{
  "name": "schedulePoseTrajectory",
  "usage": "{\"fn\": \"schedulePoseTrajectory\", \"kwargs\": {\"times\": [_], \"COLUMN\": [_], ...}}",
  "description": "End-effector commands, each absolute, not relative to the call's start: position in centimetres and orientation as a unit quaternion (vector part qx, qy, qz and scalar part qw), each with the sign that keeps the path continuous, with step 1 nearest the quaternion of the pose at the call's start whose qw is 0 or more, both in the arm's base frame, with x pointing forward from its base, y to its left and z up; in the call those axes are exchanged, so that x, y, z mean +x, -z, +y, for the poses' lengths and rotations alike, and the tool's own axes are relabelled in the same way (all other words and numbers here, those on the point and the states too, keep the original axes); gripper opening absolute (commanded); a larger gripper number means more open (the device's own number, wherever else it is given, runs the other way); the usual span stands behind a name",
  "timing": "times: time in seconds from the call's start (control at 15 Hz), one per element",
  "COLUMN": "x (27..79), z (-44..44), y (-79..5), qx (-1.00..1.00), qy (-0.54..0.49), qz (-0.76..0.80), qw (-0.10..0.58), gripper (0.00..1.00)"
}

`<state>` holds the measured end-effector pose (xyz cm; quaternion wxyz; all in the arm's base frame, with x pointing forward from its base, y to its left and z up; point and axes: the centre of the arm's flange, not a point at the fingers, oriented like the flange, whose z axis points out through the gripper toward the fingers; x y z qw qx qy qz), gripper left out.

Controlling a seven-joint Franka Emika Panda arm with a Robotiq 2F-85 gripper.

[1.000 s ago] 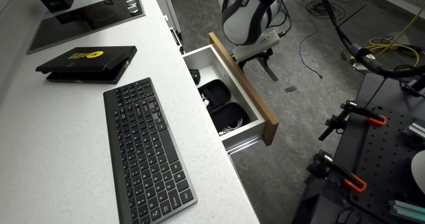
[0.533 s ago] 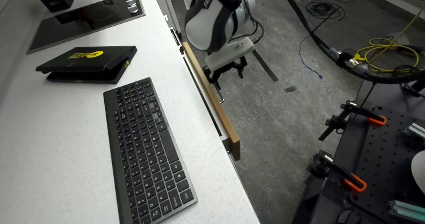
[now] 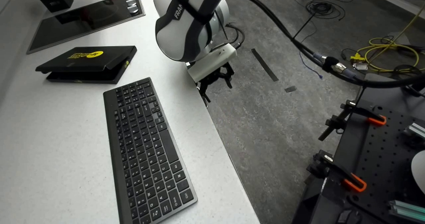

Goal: Close the drawer

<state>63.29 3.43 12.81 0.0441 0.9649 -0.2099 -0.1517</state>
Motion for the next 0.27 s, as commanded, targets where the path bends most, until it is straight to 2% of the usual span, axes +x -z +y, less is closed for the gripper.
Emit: {"fn": "schedulePoseTrajectory", "kwargs": {"times": [0.0, 0.2], "x": [63.26, 63.26], "z": [3.5, 3.53], "y": [-12.79, -12.77], "qx": [0.965, 0.965], "qy": [0.157, 0.16], "qz": [-0.207, -0.205], "qw": [0.045, 0.045], "gripper": [1.0, 1.0]}}
